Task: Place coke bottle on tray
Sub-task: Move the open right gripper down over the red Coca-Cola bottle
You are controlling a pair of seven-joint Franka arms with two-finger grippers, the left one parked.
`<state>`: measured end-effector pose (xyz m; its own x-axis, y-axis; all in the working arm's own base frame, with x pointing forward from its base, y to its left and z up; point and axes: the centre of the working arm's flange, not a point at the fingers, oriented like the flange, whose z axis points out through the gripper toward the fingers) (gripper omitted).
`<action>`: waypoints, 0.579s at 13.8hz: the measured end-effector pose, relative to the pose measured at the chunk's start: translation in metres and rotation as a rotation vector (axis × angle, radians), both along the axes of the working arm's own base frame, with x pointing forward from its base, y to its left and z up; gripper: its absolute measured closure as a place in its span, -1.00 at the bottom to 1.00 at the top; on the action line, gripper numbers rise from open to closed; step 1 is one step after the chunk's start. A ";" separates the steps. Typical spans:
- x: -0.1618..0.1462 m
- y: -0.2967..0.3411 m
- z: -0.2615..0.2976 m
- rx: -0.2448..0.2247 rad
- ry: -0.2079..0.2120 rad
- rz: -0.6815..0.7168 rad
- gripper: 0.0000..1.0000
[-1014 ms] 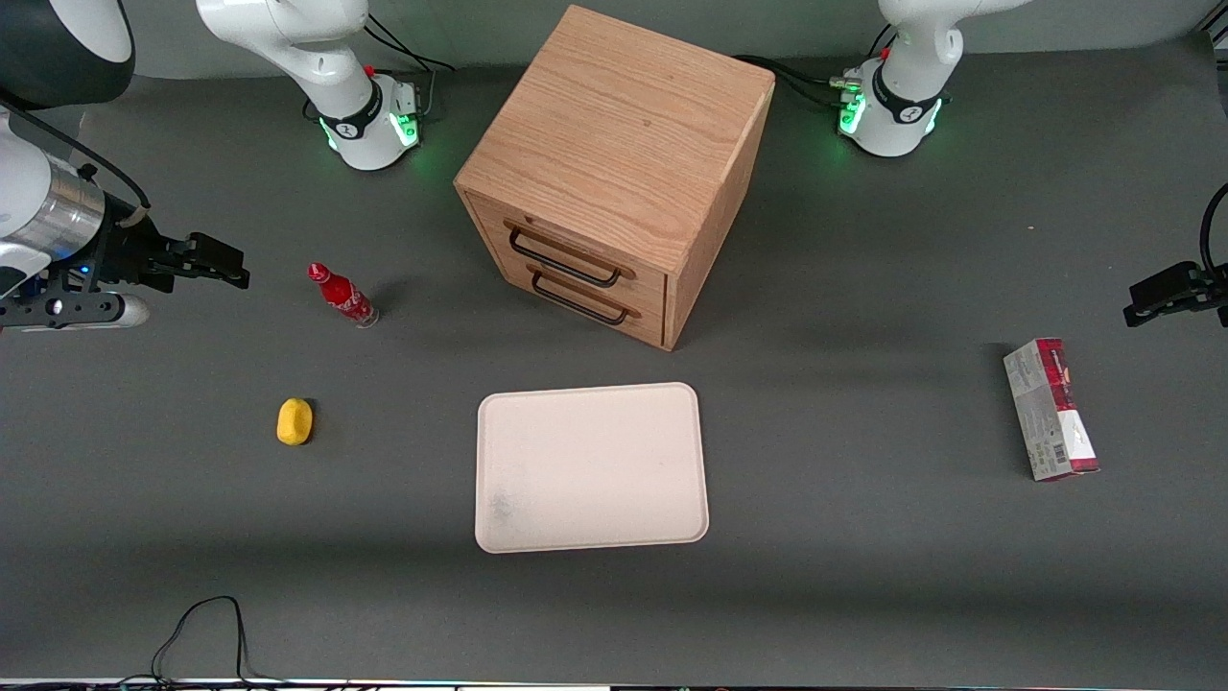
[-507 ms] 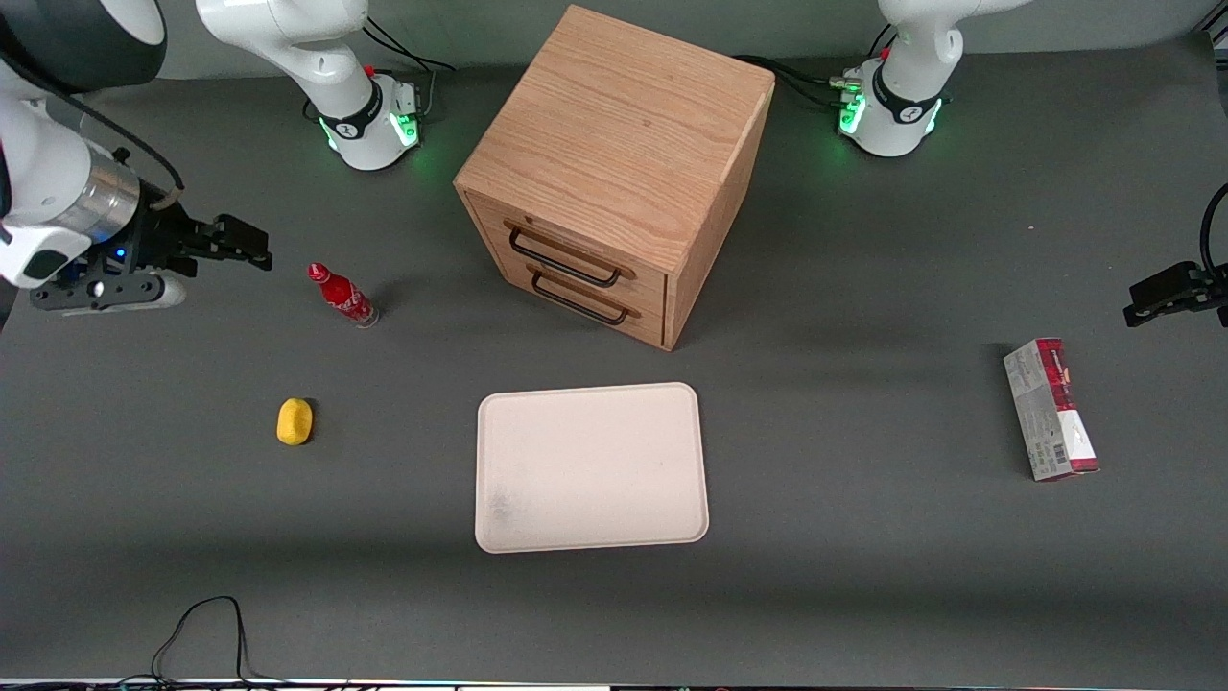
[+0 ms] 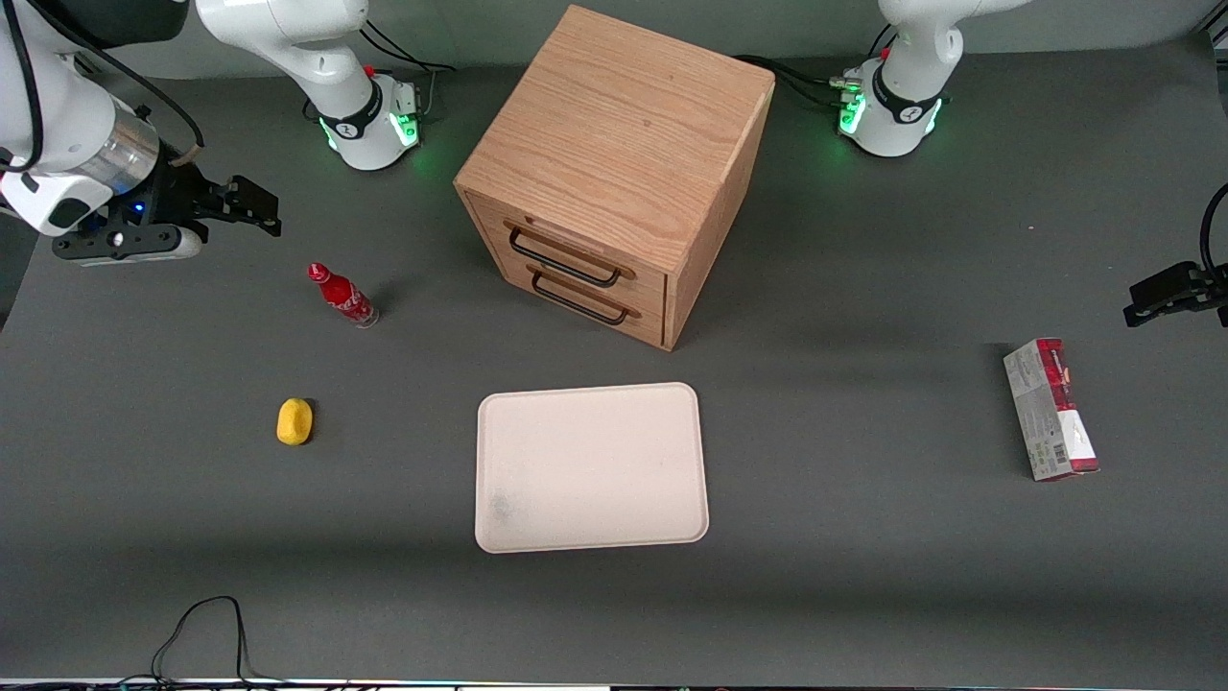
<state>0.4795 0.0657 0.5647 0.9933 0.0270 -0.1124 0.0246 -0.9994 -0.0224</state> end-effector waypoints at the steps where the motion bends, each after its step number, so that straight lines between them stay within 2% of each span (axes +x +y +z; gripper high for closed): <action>1: 0.001 -0.002 -0.008 0.001 -0.004 -0.004 -1.00; 8: 0.000 -0.017 -0.068 0.006 -0.010 -0.037 -1.00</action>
<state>0.4795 0.0491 0.4964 0.9947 -0.0090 -0.1020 -0.0119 -0.9995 -0.0279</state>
